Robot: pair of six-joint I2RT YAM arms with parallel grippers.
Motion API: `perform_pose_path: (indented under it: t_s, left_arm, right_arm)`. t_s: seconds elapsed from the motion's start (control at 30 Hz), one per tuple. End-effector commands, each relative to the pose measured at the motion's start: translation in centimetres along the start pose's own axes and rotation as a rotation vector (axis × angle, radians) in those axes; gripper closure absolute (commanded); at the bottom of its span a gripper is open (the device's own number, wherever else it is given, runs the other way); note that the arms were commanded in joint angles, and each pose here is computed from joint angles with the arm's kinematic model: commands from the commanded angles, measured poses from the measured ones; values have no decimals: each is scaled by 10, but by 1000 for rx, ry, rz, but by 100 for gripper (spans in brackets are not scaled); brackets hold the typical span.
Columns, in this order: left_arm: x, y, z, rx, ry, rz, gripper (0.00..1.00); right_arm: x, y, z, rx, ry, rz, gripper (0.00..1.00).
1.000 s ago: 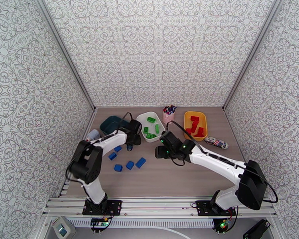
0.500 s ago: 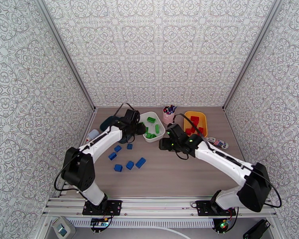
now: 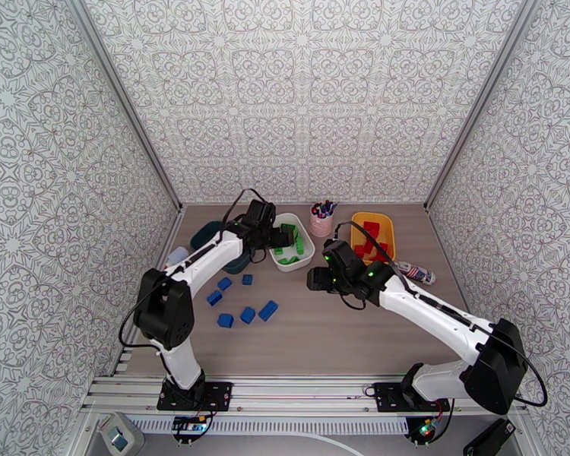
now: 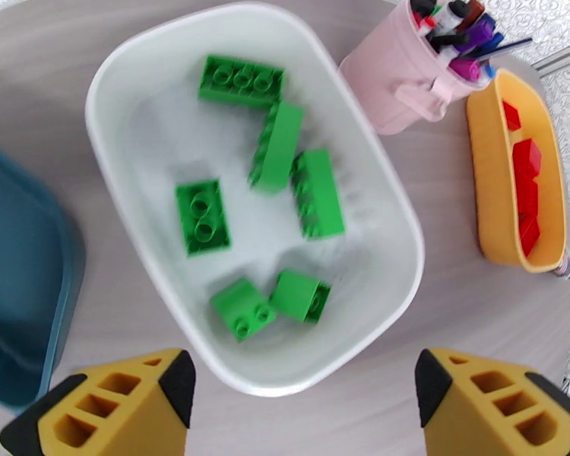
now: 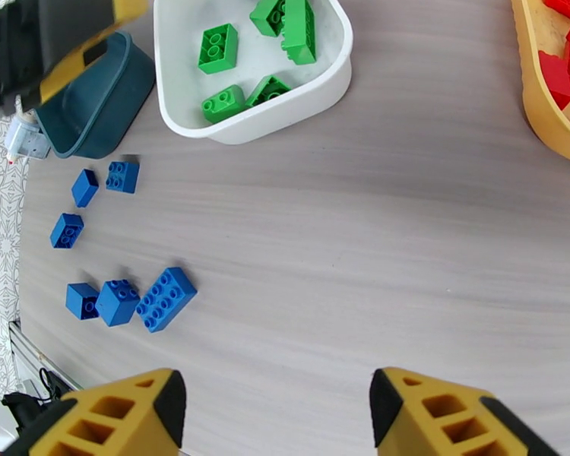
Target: Sort the legos into containers by color
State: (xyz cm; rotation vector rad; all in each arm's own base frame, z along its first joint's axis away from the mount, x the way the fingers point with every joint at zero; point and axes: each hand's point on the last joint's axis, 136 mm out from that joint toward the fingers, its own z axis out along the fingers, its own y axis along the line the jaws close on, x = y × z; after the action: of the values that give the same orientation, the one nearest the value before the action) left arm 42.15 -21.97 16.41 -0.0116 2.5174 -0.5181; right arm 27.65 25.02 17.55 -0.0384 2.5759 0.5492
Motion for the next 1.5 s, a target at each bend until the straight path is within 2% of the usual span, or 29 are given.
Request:
perform_pose_path:
  t_s: [0.0,0.33,0.57,0.83,1.07,1.47]
  left_arm:
    - [5,7,-26,-26,-37,13,15]
    - [55,42,-50,-87,10,16,12]
    - [110,47,-33,-62,94,-12,8]
    - [157,45,-10,-64,178,16,8]
    - [176,40,6,-80,236,72,10]
    - [219,38,14,-160,332,156,16]
  right_arm:
    - [7,1,10,-15,35,-18,30]
    - [12,31,26,-82,79,-62,28]
    - [20,43,37,-86,107,-79,28]
    - [36,23,32,-51,121,-59,28]
    - [60,0,31,-24,142,-14,28]
    - [77,-6,38,-7,167,-2,30]
